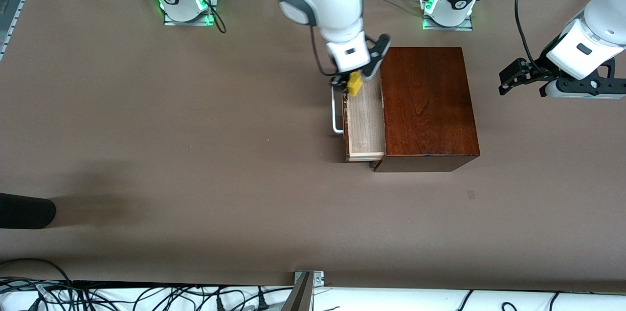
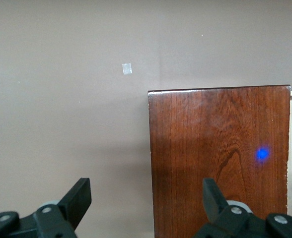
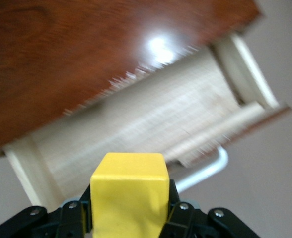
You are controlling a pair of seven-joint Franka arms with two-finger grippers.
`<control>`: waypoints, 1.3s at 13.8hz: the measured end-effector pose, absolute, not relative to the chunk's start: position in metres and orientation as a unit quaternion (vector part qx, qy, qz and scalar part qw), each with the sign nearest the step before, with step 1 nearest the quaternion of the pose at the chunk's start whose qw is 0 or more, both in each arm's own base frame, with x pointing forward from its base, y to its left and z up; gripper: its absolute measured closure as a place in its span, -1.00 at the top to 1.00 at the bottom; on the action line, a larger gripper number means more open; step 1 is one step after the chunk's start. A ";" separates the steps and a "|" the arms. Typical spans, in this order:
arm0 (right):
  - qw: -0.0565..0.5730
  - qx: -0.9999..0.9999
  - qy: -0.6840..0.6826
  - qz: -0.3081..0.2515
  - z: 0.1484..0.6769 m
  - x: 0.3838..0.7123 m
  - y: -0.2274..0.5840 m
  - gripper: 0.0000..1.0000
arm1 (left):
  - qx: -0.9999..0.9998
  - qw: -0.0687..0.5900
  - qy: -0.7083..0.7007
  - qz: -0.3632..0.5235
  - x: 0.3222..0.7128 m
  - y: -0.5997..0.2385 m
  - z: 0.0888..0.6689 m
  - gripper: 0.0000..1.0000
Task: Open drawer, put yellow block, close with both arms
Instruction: 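Carry the yellow cube with the right gripper over the open drawer, then lower the cube into the drawer and open the right gripper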
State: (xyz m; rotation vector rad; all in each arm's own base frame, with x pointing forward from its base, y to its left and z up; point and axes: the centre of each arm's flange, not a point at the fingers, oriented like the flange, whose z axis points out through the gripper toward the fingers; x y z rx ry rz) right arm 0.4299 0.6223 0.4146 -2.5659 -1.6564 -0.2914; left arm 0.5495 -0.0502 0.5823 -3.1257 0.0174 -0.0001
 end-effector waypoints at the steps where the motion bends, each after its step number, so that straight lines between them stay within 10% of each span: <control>1: 0.029 -0.819 -0.565 -0.100 0.410 0.419 0.635 0.10 | -1.000 0.008 0.005 0.000 0.550 -0.050 0.582 1.00; 18: -0.044 -0.675 -0.732 -0.080 0.320 0.408 0.658 0.10 | -1.000 0.008 0.004 -0.003 0.555 -0.050 0.584 1.00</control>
